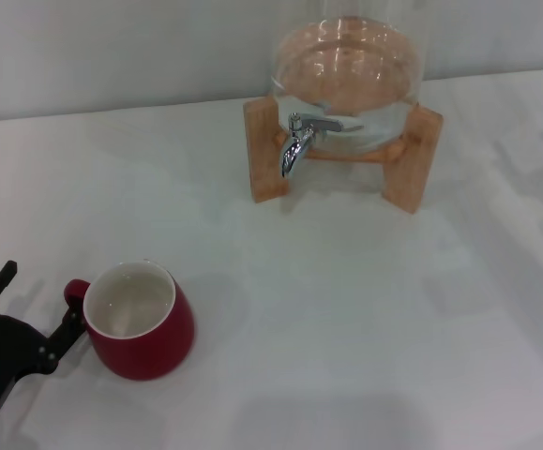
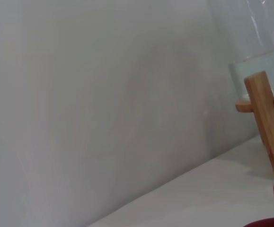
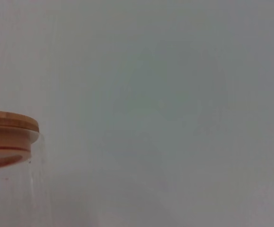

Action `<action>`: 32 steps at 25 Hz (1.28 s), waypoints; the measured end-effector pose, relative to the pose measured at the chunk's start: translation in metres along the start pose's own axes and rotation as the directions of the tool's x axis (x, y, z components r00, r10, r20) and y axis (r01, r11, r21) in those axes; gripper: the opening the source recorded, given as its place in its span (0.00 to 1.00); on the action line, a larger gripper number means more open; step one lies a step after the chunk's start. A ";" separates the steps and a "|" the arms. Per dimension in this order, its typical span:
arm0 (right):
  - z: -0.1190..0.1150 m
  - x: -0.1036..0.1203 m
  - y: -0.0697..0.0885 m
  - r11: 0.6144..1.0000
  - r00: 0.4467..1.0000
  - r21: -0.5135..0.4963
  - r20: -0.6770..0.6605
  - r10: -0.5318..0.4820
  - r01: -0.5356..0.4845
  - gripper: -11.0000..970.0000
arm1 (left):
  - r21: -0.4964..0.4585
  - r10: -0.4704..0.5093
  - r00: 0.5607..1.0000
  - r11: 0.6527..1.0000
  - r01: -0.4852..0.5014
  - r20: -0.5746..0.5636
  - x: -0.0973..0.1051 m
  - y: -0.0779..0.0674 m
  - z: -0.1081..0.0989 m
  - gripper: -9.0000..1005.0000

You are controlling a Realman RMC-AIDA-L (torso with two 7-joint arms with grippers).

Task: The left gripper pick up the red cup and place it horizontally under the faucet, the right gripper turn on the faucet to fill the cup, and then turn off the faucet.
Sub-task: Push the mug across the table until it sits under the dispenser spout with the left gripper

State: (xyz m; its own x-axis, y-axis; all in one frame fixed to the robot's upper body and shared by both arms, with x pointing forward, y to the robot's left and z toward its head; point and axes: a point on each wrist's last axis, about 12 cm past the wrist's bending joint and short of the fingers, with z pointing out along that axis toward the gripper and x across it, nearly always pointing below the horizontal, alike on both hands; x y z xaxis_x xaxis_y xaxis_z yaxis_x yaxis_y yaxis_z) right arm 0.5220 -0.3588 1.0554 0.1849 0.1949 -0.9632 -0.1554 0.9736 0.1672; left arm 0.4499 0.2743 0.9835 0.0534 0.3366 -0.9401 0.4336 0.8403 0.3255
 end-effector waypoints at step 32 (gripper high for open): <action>0.000 0.000 0.001 1.000 1.000 -0.005 0.004 0.004 -0.003 0.85 | 0.022 0.010 1.000 1.000 -0.010 -0.017 0.001 -0.001 0.003 0.79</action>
State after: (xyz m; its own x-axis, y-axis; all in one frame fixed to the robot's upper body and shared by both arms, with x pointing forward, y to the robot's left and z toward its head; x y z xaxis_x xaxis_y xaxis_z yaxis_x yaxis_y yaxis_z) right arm 0.5215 -0.3583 1.0557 0.1878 0.1988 -0.9619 -0.1609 0.9723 0.1695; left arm 0.4523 0.2724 0.9816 0.0422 0.3522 -0.9350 0.4527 0.8275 0.3322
